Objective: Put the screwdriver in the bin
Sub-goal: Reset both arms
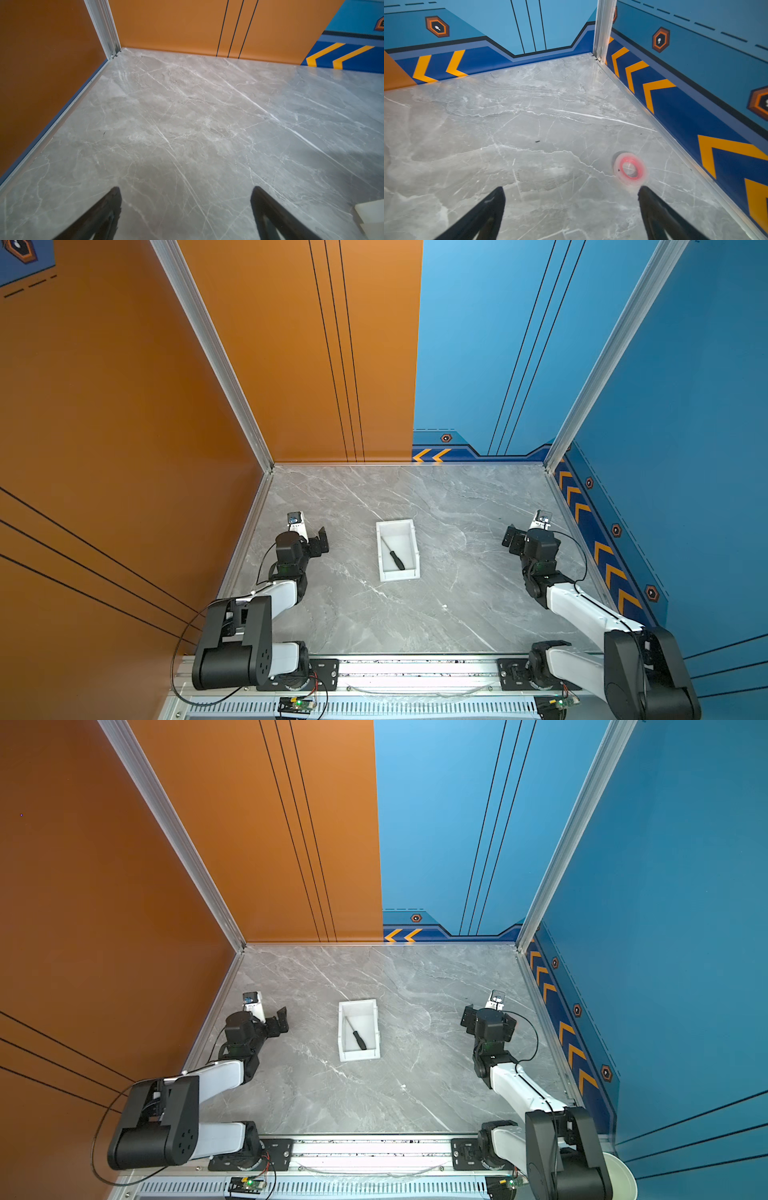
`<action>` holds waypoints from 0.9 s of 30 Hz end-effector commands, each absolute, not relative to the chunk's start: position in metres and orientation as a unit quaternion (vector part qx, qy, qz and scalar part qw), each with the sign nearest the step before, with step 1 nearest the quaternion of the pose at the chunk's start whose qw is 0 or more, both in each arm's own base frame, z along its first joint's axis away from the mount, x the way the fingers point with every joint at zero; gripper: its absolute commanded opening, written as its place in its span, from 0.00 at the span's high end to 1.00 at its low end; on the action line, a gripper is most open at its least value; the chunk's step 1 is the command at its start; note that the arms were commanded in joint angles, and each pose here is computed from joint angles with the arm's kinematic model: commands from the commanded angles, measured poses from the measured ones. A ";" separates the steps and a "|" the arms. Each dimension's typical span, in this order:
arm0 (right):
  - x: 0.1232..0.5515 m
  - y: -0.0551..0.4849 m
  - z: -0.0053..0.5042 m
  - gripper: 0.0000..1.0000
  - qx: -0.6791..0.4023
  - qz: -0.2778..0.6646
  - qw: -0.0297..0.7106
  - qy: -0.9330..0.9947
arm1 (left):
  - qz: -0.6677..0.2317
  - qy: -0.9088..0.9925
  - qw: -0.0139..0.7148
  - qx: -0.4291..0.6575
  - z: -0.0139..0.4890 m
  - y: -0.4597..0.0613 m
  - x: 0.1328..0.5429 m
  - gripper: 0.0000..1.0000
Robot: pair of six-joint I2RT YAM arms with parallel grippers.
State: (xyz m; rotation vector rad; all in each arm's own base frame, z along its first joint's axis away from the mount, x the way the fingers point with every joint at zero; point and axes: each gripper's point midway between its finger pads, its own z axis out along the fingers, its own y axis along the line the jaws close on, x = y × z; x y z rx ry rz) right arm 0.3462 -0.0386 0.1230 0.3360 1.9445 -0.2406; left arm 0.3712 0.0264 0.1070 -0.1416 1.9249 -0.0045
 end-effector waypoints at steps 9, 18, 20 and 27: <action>0.370 -0.046 0.118 0.00 0.138 -0.091 0.603 0.781 | -0.020 0.754 0.656 -0.023 0.106 0.014 0.367 0.02; 0.387 -0.032 0.096 0.00 0.100 -0.094 0.582 0.801 | -0.037 0.758 0.651 0.018 0.106 -0.002 0.367 0.02; 0.387 -0.031 0.096 0.00 0.101 -0.093 0.583 0.801 | -0.039 0.758 0.651 0.014 0.106 0.000 0.367 0.02; 0.387 -0.031 0.097 0.00 0.100 -0.094 0.584 0.800 | -0.050 0.765 0.642 -0.025 0.104 0.017 0.372 0.02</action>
